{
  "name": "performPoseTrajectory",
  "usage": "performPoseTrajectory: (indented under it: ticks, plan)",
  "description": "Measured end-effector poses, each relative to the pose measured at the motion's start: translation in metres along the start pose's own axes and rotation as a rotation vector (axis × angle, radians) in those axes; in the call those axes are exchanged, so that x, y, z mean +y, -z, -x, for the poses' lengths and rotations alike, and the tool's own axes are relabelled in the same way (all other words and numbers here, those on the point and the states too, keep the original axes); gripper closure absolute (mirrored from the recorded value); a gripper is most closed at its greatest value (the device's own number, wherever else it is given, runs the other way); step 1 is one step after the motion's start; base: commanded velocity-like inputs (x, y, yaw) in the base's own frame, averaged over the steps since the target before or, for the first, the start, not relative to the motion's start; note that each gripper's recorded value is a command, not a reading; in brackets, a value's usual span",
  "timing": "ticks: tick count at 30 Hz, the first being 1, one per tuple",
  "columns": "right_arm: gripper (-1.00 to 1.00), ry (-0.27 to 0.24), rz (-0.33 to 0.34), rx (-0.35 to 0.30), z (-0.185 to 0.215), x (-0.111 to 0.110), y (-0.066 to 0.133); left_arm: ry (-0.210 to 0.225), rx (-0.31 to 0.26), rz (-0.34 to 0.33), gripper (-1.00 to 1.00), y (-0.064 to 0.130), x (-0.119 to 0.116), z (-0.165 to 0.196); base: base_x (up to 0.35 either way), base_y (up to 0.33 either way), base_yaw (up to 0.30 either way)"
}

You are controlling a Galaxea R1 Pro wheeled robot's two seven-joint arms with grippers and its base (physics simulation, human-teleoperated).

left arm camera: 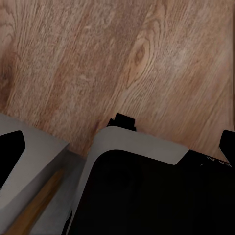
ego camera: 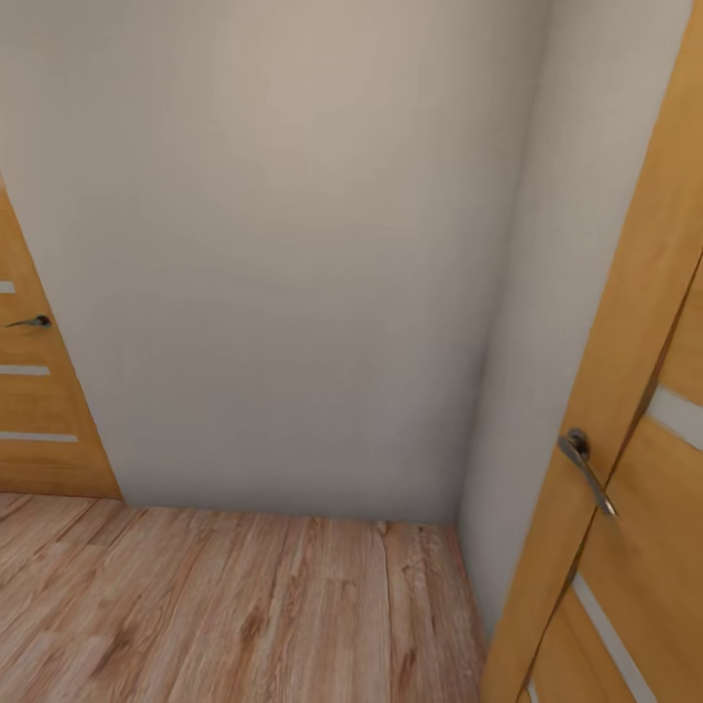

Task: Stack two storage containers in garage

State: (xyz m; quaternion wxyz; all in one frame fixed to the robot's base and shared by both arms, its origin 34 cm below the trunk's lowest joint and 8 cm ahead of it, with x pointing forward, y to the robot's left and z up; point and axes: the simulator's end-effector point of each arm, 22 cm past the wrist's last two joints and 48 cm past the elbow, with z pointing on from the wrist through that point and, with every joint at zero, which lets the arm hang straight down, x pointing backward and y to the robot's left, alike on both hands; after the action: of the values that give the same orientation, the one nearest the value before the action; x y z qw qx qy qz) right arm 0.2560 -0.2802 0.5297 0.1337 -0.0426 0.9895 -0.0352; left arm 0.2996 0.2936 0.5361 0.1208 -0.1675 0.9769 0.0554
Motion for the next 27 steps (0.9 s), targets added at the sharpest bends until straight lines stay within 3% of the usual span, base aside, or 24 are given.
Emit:
performPoseTrajectory:
  ticks: [11, 27]
  plan:
    - [-1.00, -0.007, -0.001, -0.001, 0.0002, 0.0007, 0.0000, 0.000, 0.000, 0.000, -1.00, 0.0000, -0.0001, 0.0000, 0.289, 0.000, 0.025]
    - [-1.00, -0.007, -0.001, -0.003, 0.0007, 0.0007, 0.0000, 0.000, 0.000, 0.000, -1.00, 0.0000, 0.0001, 0.0000, 0.258, 0.000, 0.254]
